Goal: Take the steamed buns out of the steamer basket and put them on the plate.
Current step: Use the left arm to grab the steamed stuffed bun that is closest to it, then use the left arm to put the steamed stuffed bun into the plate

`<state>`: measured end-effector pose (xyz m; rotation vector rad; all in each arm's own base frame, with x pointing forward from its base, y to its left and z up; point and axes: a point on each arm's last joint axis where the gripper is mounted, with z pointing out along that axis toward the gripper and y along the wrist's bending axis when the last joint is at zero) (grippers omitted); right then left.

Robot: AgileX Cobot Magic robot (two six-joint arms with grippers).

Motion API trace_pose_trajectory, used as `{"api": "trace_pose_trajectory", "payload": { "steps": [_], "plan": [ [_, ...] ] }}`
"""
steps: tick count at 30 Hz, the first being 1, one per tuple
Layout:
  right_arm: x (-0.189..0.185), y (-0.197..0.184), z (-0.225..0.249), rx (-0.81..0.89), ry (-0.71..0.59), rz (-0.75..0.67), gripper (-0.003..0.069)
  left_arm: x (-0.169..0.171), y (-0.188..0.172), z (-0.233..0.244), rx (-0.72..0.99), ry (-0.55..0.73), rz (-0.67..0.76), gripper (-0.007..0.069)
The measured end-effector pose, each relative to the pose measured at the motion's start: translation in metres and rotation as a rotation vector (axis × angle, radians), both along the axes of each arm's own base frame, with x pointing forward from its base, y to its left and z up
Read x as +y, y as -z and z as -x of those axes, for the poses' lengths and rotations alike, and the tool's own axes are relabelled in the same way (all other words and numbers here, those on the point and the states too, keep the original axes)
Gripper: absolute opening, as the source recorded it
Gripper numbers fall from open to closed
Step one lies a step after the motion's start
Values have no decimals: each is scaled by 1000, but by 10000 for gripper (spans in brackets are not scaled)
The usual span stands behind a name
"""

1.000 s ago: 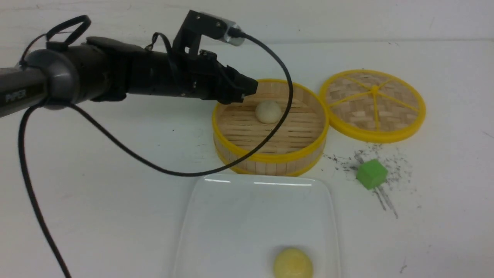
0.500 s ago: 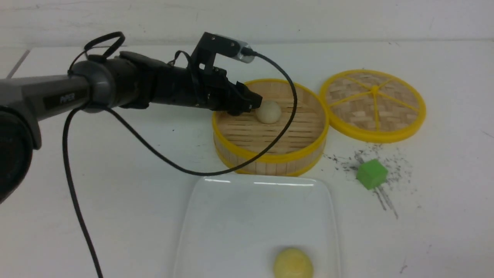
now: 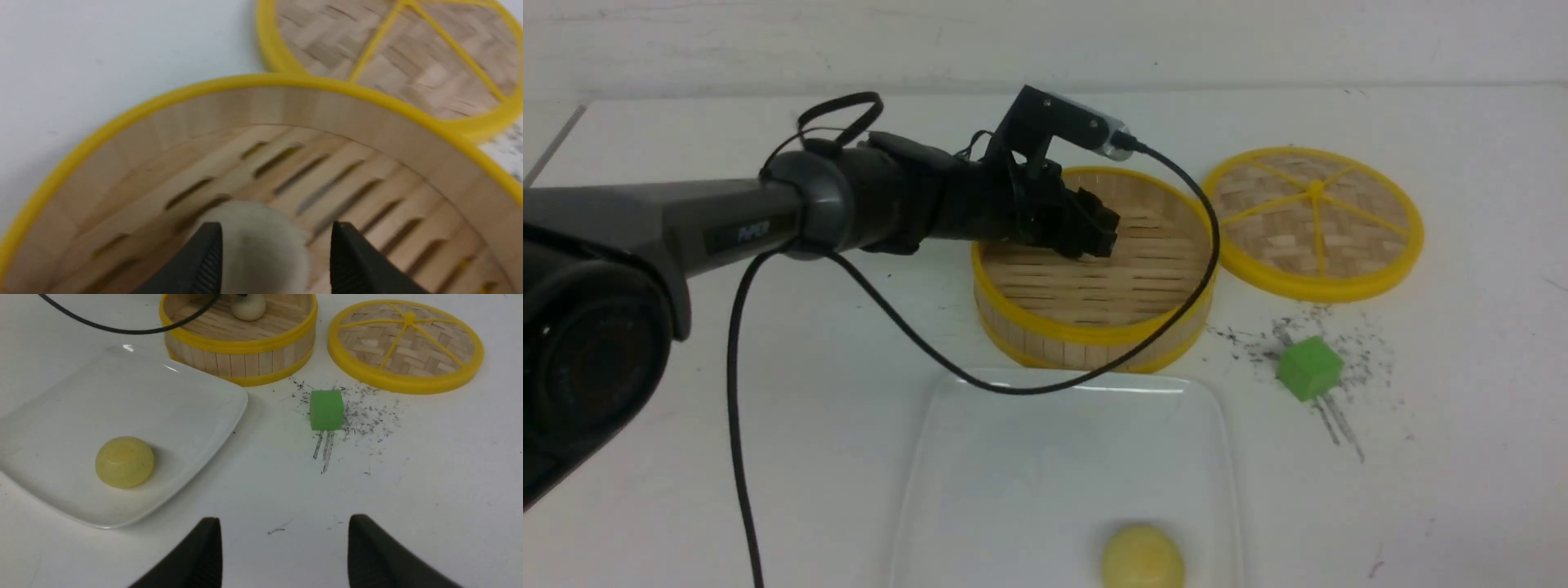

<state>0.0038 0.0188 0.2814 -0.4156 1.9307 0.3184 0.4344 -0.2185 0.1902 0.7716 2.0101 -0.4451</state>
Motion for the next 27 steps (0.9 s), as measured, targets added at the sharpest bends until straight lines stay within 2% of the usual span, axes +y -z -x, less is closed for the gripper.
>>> {"api": "trace_pose_trajectory", "payload": {
  "steps": [9,12,15,18,19,20,21,27],
  "plan": [
    [0,0,0,1,-1,-1,379,0,17,-4,34,-32,-1,379],
    [0,0,0,1,-2,0,356,0,24,-5,44,-31,-7,358],
    [0,0,0,0,-2,1,348,0,24,-5,42,-37,-11,290],
    [0,0,0,0,-2,1,347,0,24,-6,38,-40,-11,143],
    [0,0,0,0,-2,1,347,0,24,-6,38,-40,-11,131],
    [0,0,0,0,-2,1,347,0,24,-6,38,-42,-11,65],
    [0,0,0,0,-2,1,347,1,23,-6,37,-43,-10,41],
    [0,-1,0,-6,-1,-2,347,2,-5,-2,-13,-44,13,26]
  ]
}}
